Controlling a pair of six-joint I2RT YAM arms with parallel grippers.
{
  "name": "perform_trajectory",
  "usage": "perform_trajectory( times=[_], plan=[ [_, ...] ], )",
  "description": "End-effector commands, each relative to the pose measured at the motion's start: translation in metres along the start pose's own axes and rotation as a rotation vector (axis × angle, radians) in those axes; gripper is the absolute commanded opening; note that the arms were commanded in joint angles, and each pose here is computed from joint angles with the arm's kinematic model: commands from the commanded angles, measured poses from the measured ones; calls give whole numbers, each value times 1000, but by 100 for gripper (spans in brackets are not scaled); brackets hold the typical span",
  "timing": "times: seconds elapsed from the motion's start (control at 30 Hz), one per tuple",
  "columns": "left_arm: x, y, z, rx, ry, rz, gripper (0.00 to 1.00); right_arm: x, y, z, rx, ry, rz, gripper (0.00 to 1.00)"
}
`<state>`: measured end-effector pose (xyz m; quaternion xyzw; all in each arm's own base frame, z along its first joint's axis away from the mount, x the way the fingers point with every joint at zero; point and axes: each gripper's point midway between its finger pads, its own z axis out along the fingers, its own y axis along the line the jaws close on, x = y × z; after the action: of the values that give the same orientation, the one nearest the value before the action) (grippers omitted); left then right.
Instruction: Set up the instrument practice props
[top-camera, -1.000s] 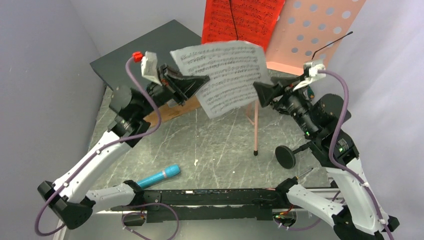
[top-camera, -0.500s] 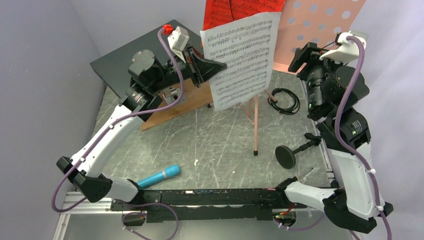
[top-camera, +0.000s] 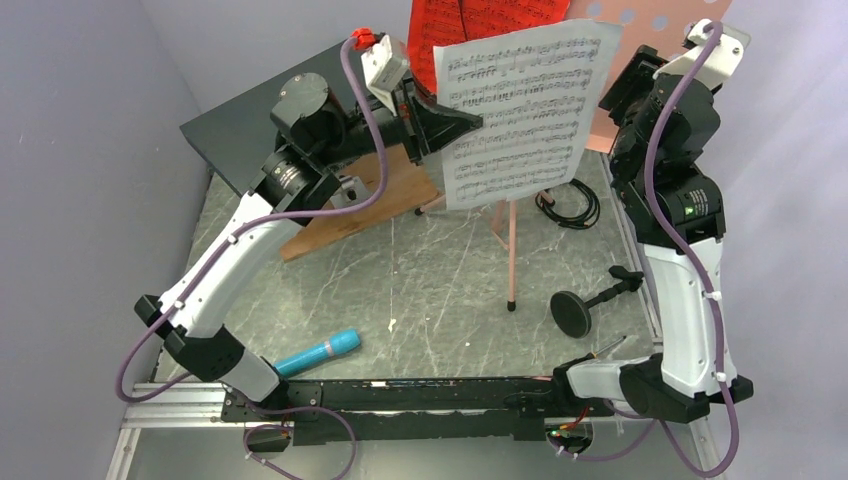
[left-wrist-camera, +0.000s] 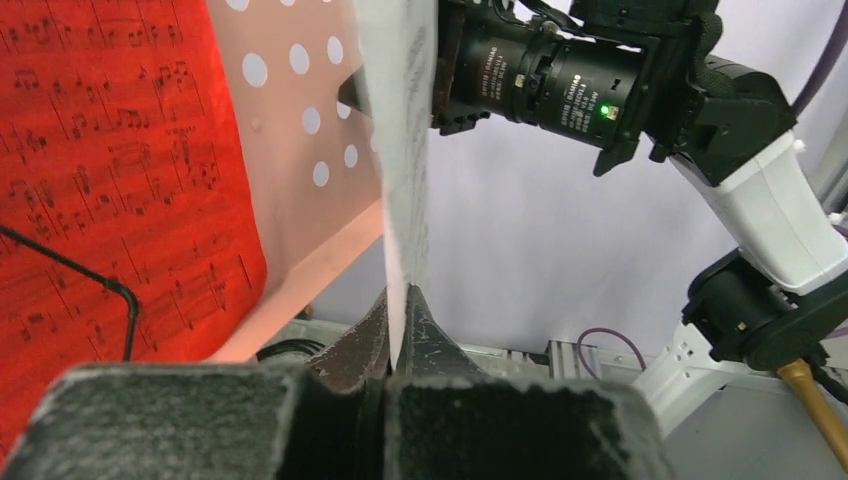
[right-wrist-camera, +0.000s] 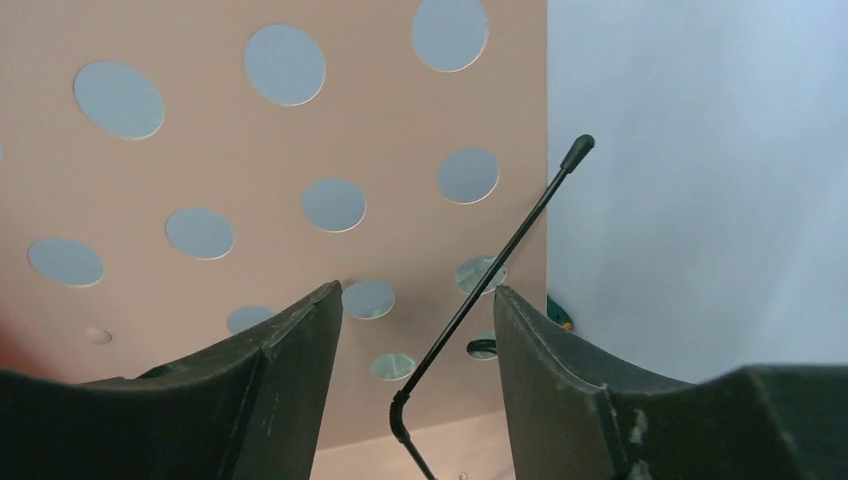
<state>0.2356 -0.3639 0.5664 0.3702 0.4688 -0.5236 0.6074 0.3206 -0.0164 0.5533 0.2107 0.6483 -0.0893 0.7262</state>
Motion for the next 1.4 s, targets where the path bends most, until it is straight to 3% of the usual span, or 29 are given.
perform_trajectory(
  times=[0.0,0.4,0.93,1.37],
  plan=[
    [-18,3,7,1,-14,94,0,-16,-7,-4,5,-47,94,58],
    [-43,28,23,-83,-80,195,0,9,2,21,-28,-19,130,46],
    [-62,38,47,-56,-183,208,0,-1,7,10,-124,-125,183,0],
    [-97,33,46,-53,-294,339,0,-12,8,1,-176,-204,196,0]
  ],
)
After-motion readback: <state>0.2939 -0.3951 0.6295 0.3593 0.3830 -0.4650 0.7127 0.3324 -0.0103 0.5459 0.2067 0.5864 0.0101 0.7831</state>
